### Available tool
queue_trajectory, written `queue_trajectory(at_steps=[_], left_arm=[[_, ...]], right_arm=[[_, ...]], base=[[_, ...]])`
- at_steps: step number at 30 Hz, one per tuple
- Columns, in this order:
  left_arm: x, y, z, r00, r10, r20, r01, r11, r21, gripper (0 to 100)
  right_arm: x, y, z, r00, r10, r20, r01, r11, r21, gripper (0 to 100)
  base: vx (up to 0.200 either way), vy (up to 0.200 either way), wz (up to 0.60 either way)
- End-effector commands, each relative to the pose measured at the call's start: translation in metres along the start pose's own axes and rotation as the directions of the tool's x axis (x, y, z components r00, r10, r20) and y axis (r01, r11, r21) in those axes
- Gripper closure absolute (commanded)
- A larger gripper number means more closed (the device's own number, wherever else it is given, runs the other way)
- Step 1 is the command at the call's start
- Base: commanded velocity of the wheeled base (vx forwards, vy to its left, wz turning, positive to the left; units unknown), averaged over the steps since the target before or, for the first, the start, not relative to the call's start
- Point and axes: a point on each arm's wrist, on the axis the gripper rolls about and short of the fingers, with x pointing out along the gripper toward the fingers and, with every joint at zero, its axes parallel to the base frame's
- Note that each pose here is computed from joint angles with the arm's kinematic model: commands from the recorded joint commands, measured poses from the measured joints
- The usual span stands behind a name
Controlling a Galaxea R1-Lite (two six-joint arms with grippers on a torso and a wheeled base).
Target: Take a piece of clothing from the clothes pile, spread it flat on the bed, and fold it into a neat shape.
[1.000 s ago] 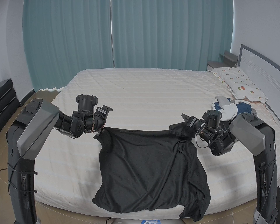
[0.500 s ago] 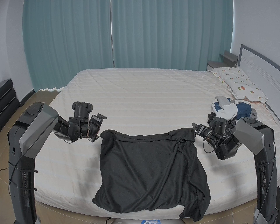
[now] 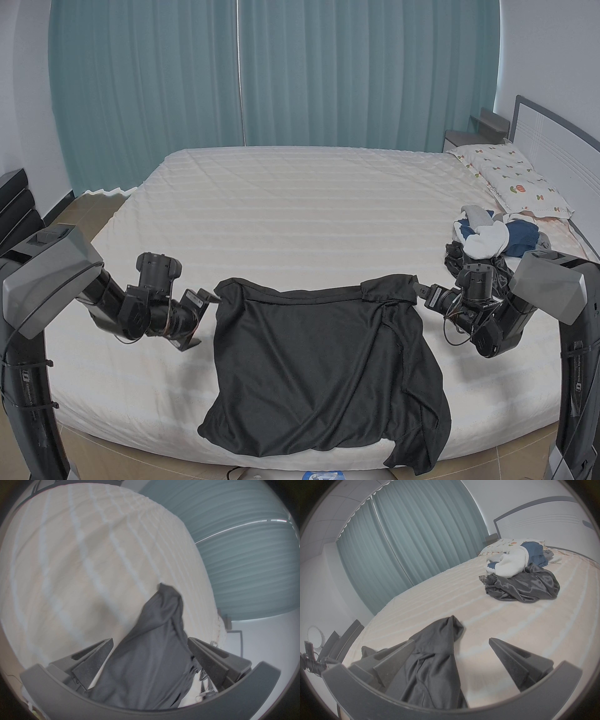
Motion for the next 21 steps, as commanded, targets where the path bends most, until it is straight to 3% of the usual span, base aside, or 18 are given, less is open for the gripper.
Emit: queue_trajectory(at_steps=[1, 5, 14, 21], left_arm=[[-0.059, 0.034, -0.037, 0.997, 0.039, -0.065, -0.030, 0.991, 0.131, 0], [-0.067, 0.059, -0.054, 0.992, 0.077, -0.098, -0.057, 0.978, 0.199, 0], [-0.080, 0.085, -0.106, 0.962, 0.178, -0.207, -0.106, 0.943, 0.315, 0], [-0.071, 0.089, -0.127, 0.960, 0.253, -0.122, -0.180, 0.887, 0.424, 0]], right_arm=[[-0.048, 0.007, -0.005, 0.999, 0.019, -0.045, -0.019, 1.000, -0.006, 0], [-0.065, 0.007, -0.016, 0.995, 0.048, -0.086, -0.049, 0.999, -0.014, 0], [-0.089, 0.008, -0.031, 0.990, 0.066, -0.127, -0.069, 0.997, -0.019, 0], [-0.099, 0.005, -0.037, 0.989, 0.072, -0.127, -0.075, 0.997, -0.021, 0]], base=[[0.000, 0.000, 0.00], [0.000, 0.000, 0.00], [0.000, 0.000, 0.00], [0.000, 0.000, 0.00]])
